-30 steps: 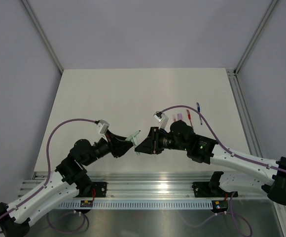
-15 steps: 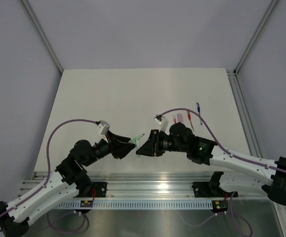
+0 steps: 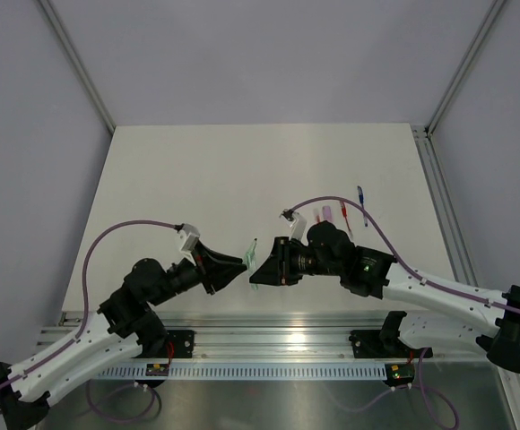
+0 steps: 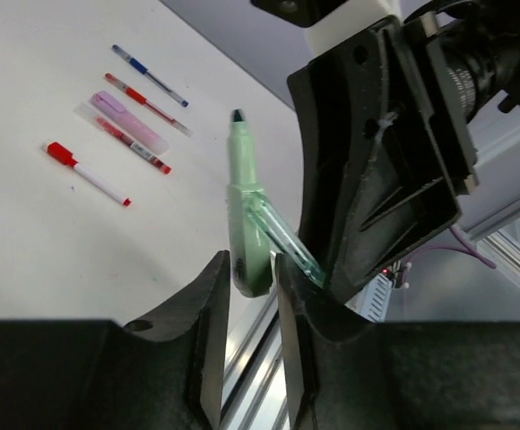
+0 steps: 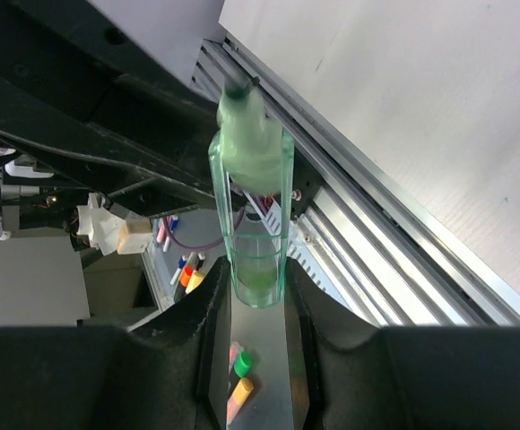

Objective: Insert the pens into the pen caps

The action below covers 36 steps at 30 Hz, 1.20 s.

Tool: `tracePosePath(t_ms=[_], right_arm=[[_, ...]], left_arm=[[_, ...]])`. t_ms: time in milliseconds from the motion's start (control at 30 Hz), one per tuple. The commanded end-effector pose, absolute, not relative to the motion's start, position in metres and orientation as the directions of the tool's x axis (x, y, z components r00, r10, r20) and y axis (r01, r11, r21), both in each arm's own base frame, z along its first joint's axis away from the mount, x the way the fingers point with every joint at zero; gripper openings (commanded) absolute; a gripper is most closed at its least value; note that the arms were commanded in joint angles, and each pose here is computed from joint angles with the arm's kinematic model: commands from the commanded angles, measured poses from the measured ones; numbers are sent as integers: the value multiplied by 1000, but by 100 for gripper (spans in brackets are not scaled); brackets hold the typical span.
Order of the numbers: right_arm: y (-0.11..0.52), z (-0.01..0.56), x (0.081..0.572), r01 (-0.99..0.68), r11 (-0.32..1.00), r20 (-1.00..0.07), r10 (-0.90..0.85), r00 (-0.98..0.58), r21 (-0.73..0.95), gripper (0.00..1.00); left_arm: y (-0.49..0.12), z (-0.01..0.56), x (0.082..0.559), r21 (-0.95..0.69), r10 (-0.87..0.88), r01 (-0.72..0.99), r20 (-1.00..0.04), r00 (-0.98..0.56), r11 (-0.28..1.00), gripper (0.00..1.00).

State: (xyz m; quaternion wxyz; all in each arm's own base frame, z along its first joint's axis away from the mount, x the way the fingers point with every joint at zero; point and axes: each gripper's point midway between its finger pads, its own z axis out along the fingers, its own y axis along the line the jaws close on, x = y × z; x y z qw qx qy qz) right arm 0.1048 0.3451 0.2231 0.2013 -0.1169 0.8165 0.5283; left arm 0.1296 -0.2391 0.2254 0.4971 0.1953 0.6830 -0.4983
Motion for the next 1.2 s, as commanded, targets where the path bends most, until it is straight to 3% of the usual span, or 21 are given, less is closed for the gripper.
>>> tracePosePath(t_ms=[0, 133, 267, 433, 500, 867, 1167], right_arm=[[340, 242, 101, -431, 410, -478, 12, -879, 804, 7], [337, 244, 100, -436, 435, -480, -11, -877, 788, 6], [343, 251, 98, -443, 416, -476, -28, -879, 794, 6], [345, 260, 100, -450, 403, -487, -12, -873, 797, 6], [345, 261, 100, -449, 398, -485, -11, -874, 800, 6], [347, 258, 96, -441, 384, -467, -29, -884, 811, 6], [350, 258, 92, -433, 357, -453, -32, -891, 828, 6]], left_arm=[[-240, 252, 123, -455, -284, 805, -886, -366, 381, 25], [-243, 247, 119, -452, -263, 808, -889, -375, 378, 16], [-244, 247, 118, -456, -264, 806, -887, -379, 377, 14], [-245, 240, 118, -463, -253, 800, -885, -391, 382, 45], [-244, 239, 119, -463, -251, 795, -885, -392, 393, 47], [-240, 252, 129, -445, -292, 789, -891, -346, 424, 46], [-249, 258, 128, -434, -277, 808, -897, -345, 398, 37]])
